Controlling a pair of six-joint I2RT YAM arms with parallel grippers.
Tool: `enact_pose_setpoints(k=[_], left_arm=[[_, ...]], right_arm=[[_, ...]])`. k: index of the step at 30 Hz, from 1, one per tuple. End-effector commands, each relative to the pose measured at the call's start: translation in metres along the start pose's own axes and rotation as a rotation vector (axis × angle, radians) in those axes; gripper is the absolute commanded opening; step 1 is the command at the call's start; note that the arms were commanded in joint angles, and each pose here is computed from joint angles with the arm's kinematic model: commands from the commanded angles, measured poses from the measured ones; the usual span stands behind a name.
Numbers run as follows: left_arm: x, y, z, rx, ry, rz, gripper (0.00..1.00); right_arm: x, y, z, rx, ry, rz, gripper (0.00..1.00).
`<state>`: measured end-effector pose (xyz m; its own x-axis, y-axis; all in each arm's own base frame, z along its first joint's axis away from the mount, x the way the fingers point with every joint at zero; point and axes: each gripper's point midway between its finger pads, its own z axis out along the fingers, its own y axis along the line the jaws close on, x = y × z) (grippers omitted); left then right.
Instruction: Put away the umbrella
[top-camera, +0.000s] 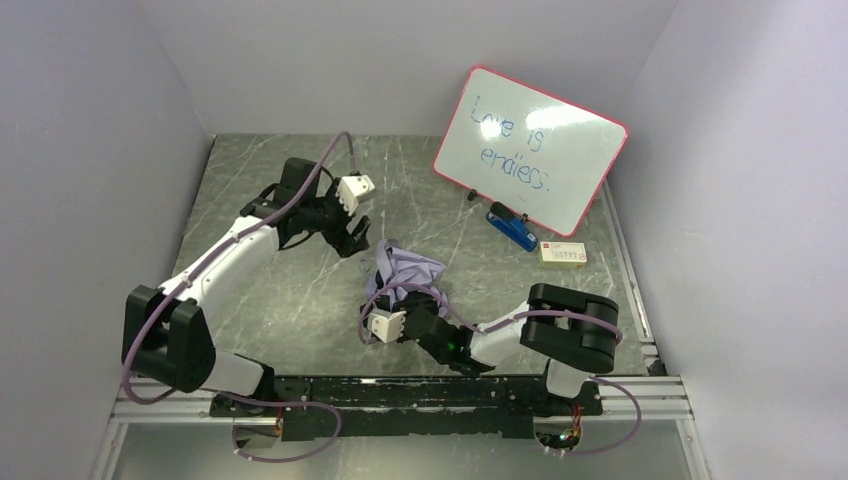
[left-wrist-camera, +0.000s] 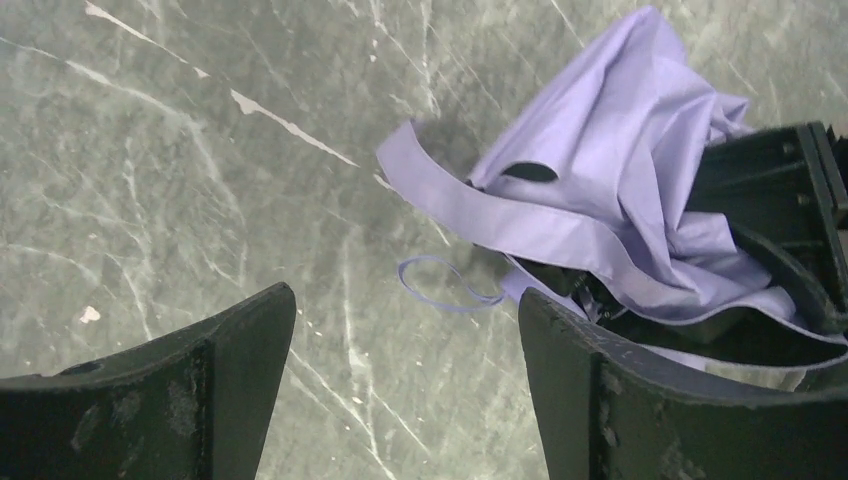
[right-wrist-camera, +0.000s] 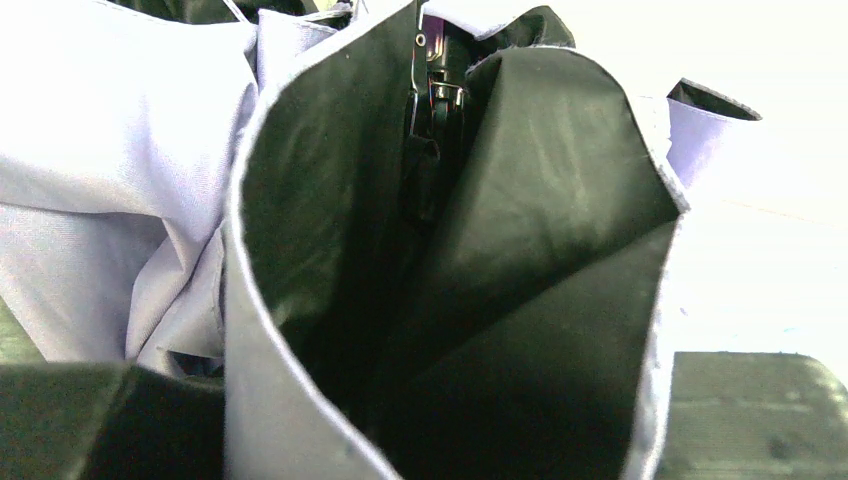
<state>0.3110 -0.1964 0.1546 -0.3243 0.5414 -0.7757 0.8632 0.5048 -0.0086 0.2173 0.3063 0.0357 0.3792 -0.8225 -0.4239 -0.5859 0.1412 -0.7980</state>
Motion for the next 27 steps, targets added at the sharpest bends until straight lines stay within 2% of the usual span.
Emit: enact_pose_setpoints(k=[1,8,12,20,23,27], left_arm=[[-0.029,0.011,0.007,0.009,-0.051,-0.051,0.87],[-0.024,0.016,0.042,0.112,0.031,-0.183,0.87],[-0.011,0.021,0.058,0.115,0.074,-0.223,0.89],[-0.002,0.009,0.075,0.222,0.109,-0.253,0.86],[0.002,0.002,0.077,0.256,0.117,-0.253,0.84],[0.009,-0.006,0.080,0.292,0.132,-0.258,0.73]], right_arm=[[0.025,0.029,-0.005,-0.095,0.068,-0.038,0.22],[0.023,0.027,-0.005,-0.092,0.068,-0.038,0.22],[0.022,0.028,-0.003,-0.094,0.069,-0.041,0.22],[0.022,0.028,-0.003,-0.092,0.069,-0.044,0.21],[0.023,0.028,-0.004,-0.091,0.072,-0.045,0.21],[0.024,0.028,-0.004,-0.089,0.075,-0.045,0.21]])
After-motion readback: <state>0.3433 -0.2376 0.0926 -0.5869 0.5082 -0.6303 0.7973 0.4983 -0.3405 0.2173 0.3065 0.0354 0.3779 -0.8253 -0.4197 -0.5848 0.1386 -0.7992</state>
